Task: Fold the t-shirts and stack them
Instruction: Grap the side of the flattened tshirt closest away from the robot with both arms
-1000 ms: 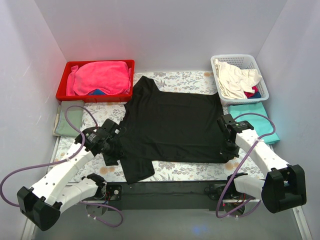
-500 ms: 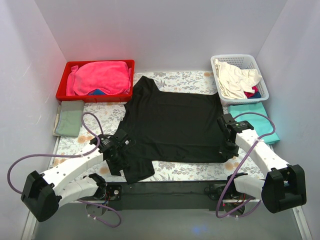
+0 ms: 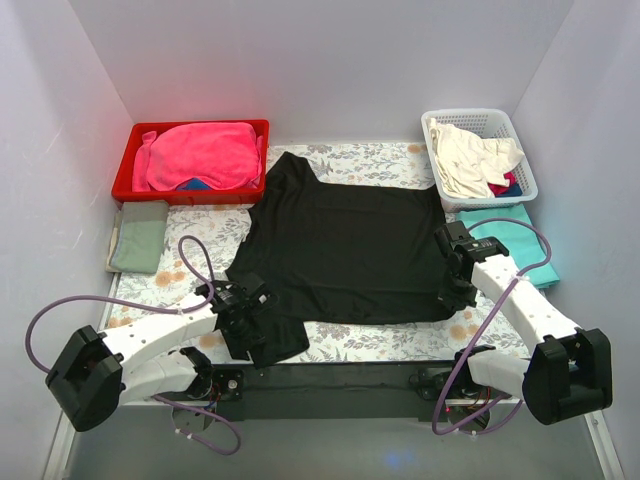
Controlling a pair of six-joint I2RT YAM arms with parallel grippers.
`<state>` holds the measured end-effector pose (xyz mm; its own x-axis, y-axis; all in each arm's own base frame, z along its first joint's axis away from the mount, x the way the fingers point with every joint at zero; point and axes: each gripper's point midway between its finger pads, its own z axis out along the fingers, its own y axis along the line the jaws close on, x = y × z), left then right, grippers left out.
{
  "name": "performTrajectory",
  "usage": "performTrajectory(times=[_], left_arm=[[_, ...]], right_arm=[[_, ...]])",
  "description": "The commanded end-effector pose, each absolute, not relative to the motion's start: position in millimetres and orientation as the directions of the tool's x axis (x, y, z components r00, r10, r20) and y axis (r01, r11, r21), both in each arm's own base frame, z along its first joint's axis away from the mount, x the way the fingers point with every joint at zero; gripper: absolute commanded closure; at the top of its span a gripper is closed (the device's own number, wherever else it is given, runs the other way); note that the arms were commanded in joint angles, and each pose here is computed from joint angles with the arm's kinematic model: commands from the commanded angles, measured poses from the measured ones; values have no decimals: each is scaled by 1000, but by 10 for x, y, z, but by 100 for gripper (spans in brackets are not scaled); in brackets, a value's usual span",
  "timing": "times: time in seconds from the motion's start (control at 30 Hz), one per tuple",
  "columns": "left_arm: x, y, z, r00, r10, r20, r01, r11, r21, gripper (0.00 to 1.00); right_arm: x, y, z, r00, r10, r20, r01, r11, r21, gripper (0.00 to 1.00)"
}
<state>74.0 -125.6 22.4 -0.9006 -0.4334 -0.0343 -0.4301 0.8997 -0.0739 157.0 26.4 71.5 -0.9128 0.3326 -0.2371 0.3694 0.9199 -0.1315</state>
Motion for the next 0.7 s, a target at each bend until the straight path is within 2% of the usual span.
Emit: performTrajectory(times=[0.0, 0.13, 0.27, 0.3, 0.4, 0.67], left_arm=[[731, -1315, 191, -888, -459, -32, -455, 886, -89, 66], [697, -1315, 128, -885, -466, -29, -462, 883, -86, 67], [687, -1301, 96, -879, -475, -30, -472, 878, -77, 73], [711, -1308, 119, -877, -478, -38, -474, 877, -79, 78], [750, -1330, 138, -877, -477, -47, -473, 877, -83, 85], [908, -1390, 262, -886, -453, -94, -445, 890, -94, 100]], right_arm=[[1709, 250, 819, -905, 317, -285, 364, 923, -129, 99], [1698, 252, 801, -908, 313, -277, 359, 923, -134, 99], [1687, 247, 797, -909, 311, -278, 357, 925, -132, 99], [1683, 252, 800, -909, 310, -280, 355, 926, -129, 99], [1673, 254, 801, -908, 311, -281, 355, 926, -124, 99], [1673, 265, 814, -906, 311, -287, 354, 928, -112, 99]])
